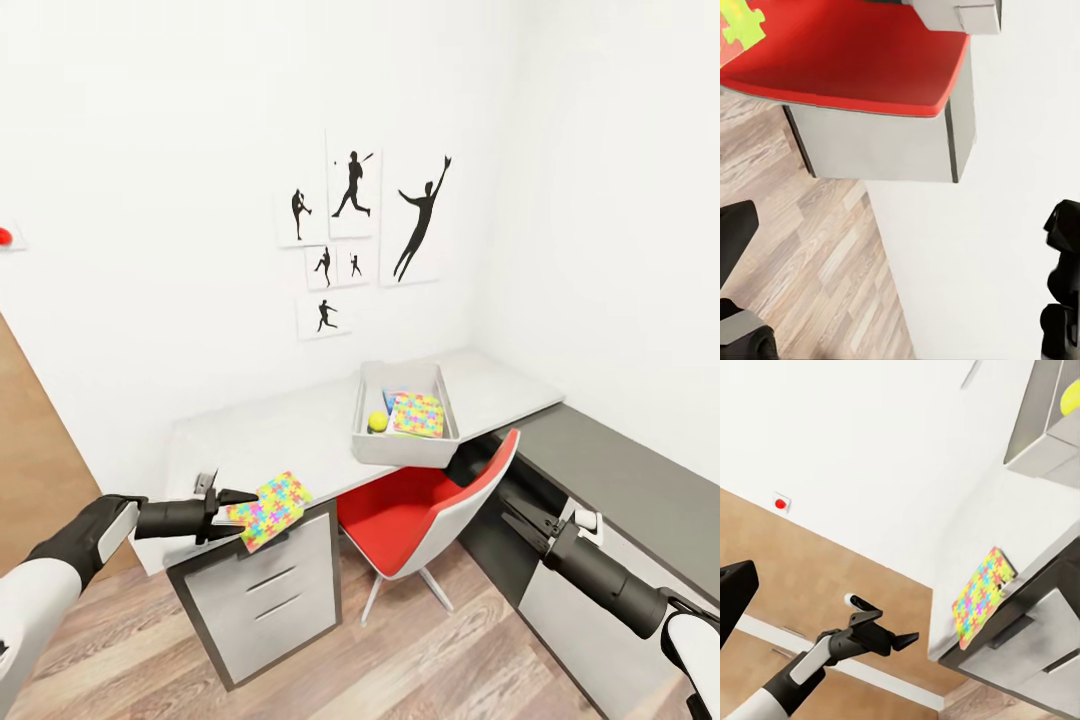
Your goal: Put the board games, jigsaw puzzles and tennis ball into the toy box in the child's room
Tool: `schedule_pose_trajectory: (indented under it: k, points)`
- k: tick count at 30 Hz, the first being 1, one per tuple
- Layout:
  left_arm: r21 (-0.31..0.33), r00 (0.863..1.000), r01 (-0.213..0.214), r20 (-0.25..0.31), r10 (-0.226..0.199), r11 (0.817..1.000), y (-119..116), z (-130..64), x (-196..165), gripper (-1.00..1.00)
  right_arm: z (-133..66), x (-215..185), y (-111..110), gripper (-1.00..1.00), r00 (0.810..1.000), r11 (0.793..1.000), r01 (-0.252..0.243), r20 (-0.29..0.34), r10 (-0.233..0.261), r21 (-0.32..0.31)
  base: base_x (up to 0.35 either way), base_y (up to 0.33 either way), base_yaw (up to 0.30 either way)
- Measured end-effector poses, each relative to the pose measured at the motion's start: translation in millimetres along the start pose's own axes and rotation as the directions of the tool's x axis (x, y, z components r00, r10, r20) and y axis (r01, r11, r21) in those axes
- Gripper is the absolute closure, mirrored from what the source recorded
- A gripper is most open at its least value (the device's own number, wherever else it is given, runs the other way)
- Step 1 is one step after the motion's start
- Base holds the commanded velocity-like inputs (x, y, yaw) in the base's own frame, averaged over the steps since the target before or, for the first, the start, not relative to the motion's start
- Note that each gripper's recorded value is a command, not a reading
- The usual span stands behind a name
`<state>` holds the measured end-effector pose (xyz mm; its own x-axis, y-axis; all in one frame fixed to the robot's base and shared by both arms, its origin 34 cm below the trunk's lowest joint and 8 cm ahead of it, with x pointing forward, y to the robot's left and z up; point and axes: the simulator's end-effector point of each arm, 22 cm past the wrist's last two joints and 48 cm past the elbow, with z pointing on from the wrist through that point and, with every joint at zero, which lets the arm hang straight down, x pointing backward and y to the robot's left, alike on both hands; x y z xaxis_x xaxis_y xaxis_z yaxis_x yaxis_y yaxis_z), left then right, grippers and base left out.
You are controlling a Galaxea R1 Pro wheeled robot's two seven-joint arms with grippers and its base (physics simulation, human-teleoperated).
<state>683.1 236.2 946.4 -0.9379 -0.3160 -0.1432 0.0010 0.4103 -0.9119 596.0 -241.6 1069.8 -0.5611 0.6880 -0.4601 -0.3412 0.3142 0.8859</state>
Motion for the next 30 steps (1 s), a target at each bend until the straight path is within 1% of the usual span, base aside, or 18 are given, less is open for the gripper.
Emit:
schedule_pose_trajectory:
  k: [4, 7, 12, 15, 18, 24, 30]
  points:
    - [-0.006, 1.000, 0.025, -0.001, -0.025, 1.000, 11.1, 2.3, 3.2, -1.00, 0.6, 1.8, -3.7, -1.00, 1.000, 1.000, 0.000, -0.001, 0.000, -0.002, 0.000, 0.000, 0.000]
    - [-0.016, 1.000, 0.028, 0.000, -0.028, 0.999, 17.5, 3.8, 3.5, -1.00, 1.3, 3.6, -6.7, -1.00, 1.000, 1.000, 0.000, -0.002, 0.000, -0.003, 0.000, 0.000, 0.000]
    - [-0.051, 1.000, 0.031, 0.000, -0.031, 0.998, 31.2, 6.3, 4.0, -1.00, 1.4, 5.0, -12.5, -1.00, 1.000, 1.000, 0.001, 0.000, -0.001, -0.002, 0.000, 0.000, 0.000]
    - [-0.055, 1.000, 0.031, 0.000, -0.031, 0.998, 35.6, 7.8, 4.1, -1.00, 1.5, 6.3, -16.1, -1.00, 1.000, 1.000, 0.001, -0.001, -0.001, -0.001, 0.000, 0.000, 0.000]
    - [-0.054, 0.999, 0.033, 0.003, -0.033, 0.998, 38.7, 9.0, 3.2, -1.00, 1.8, 7.8, -19.4, -1.00, 1.000, 1.000, 0.001, -0.001, -0.001, -0.002, 0.000, 0.000, 0.000]
    - [-0.035, 0.999, 0.041, 0.030, -0.040, 0.999, 42.0, 9.0, -3.3, -1.00, 2.3, 10.8, -26.2, -1.00, 1.000, 1.000, 0.002, 0.000, -0.002, -0.003, 0.000, 0.000, 0.000]
    - [-0.031, 0.999, 0.042, 0.035, -0.041, 0.999, 48.5, 11.6, -4.3, -1.00, 2.5, 13.8, -33.4, -1.00, 1.000, 1.000, 0.002, 0.000, -0.002, -0.003, 0.000, 0.000, 0.000]
